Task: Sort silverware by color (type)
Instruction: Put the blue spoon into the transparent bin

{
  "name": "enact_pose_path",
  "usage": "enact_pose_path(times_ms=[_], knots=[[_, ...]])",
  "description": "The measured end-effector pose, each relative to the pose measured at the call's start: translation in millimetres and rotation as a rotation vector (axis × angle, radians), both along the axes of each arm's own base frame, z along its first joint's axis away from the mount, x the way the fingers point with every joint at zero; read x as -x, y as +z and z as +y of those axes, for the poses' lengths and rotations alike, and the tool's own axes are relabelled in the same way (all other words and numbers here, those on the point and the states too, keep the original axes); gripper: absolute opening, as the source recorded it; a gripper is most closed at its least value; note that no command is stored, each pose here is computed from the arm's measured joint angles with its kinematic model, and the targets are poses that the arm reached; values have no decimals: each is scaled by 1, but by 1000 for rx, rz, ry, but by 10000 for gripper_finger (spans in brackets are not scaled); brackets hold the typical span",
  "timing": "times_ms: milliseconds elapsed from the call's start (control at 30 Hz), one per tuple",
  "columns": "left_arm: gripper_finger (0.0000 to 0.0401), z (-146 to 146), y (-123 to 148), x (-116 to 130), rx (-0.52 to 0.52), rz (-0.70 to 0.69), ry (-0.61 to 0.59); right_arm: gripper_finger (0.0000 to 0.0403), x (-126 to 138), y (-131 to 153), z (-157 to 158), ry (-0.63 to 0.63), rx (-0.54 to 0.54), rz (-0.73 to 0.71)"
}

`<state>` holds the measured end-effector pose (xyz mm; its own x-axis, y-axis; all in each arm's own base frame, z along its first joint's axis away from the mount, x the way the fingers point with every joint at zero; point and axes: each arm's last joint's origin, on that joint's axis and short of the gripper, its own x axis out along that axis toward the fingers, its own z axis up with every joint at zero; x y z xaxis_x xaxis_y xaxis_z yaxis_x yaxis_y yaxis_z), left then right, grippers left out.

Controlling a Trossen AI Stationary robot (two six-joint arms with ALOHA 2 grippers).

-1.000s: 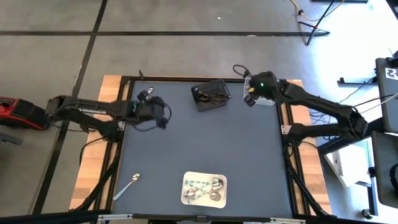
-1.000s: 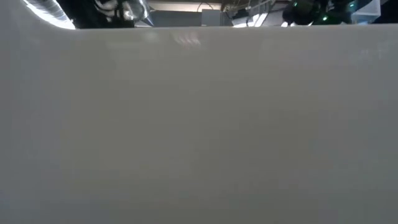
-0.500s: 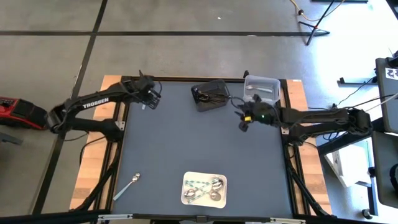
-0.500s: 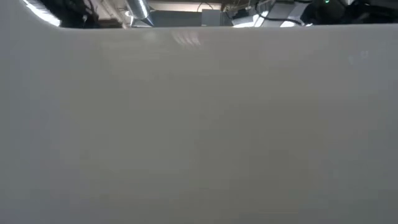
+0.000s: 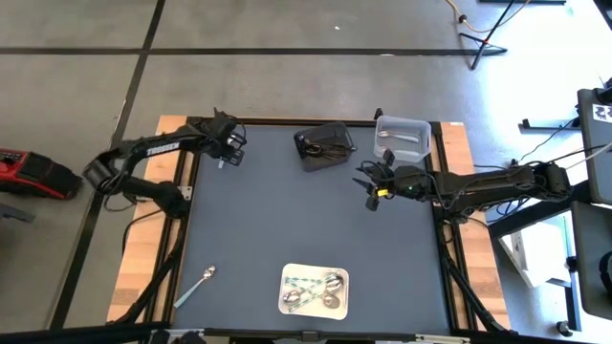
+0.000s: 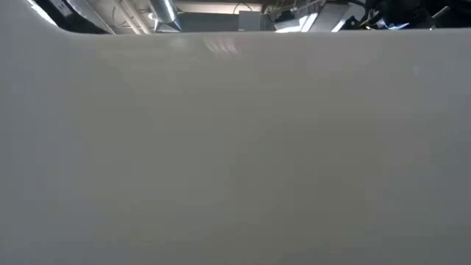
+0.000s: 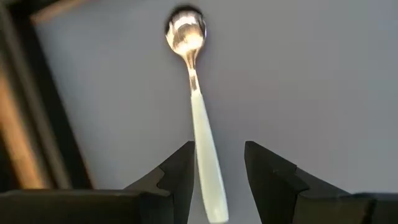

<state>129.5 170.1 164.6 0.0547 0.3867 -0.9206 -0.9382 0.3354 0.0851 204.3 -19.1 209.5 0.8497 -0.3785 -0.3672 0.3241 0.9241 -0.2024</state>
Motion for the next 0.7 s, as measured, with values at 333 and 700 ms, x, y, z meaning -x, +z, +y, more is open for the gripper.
enact_pose_path(times_ms=[333, 700], knots=[[134, 12, -18, -5, 87, 103, 19, 142, 0, -1, 1, 20, -10, 7], [134, 7, -27, -13, 152, 127, -52, 142, 0, -1, 1, 35, -37, -4]])
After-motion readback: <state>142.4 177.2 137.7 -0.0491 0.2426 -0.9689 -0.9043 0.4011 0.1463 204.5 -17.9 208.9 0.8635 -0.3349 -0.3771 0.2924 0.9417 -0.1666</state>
